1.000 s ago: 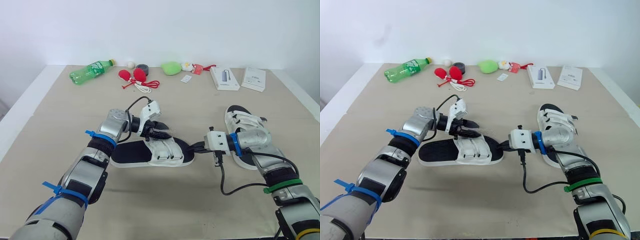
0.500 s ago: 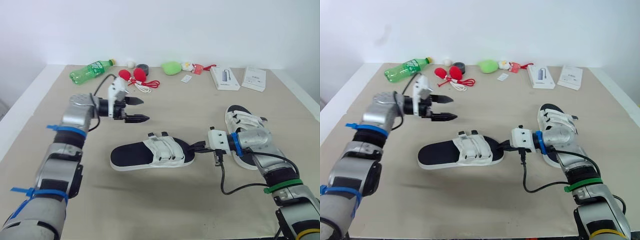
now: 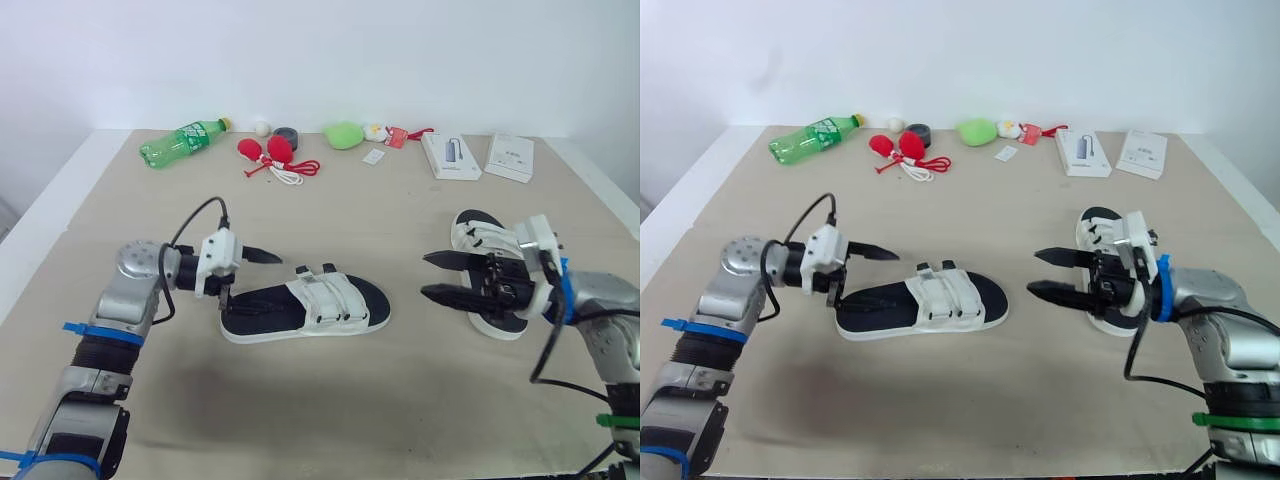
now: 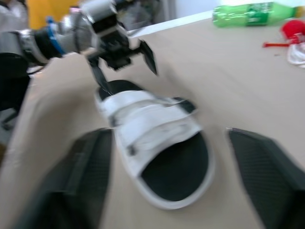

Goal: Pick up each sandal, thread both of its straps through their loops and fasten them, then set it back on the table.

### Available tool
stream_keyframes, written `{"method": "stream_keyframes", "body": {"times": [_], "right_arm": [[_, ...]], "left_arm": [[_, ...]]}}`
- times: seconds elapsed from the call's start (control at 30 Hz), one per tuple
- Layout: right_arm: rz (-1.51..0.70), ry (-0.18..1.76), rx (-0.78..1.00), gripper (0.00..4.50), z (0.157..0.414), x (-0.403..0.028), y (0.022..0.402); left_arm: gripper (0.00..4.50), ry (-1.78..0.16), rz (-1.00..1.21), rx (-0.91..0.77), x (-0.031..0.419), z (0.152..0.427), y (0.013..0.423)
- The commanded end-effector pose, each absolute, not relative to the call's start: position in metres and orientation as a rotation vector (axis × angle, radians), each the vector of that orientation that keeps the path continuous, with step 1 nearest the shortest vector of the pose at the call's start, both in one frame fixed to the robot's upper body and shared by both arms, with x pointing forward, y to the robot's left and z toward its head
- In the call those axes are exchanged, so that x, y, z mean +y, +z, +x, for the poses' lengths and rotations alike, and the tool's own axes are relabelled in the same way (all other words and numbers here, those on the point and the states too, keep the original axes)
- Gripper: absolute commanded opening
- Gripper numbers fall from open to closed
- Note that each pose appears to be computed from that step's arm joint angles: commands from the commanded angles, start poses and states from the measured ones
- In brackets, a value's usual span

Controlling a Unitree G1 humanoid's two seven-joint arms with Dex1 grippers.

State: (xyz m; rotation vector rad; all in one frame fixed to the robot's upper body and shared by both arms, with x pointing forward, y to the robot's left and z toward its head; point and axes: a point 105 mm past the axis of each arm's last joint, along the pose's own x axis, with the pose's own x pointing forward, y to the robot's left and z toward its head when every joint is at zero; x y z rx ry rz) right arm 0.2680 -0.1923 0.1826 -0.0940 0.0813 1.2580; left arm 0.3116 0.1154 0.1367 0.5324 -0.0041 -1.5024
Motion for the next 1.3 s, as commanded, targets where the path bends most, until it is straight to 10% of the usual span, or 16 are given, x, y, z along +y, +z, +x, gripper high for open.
{"method": "stream_keyframes", "body": {"times": [0.03, 0.57, 0.7, 0.93, 1.3], "right_arm": [[-0.163, 1.276, 0.002, 4.46, 0.261, -0.186, 0.199], [-0.202, 1.289, -0.005, 4.46, 0.252, -0.174, 0.188], [-0.201, 1.294, -0.011, 4.5, 0.252, -0.173, 0.189], [-0.219, 1.311, -0.01, 4.5, 0.249, -0.172, 0.186], [-0.209, 1.301, -0.06, 4.5, 0.255, -0.168, 0.192]], "left_arm": [[4.5, -1.524, 0.601, -0.069, 0.105, 0.312, 0.144], [4.5, -1.452, 0.603, -0.15, 0.055, 0.339, 0.133], [3.48, -1.438, 0.607, -0.114, 0.055, 0.345, 0.125], [0.35, -1.385, 0.594, -0.097, 0.055, 0.353, 0.124], [0.01, -1.058, 0.53, -0.224, 0.075, 0.395, 0.181]]}}
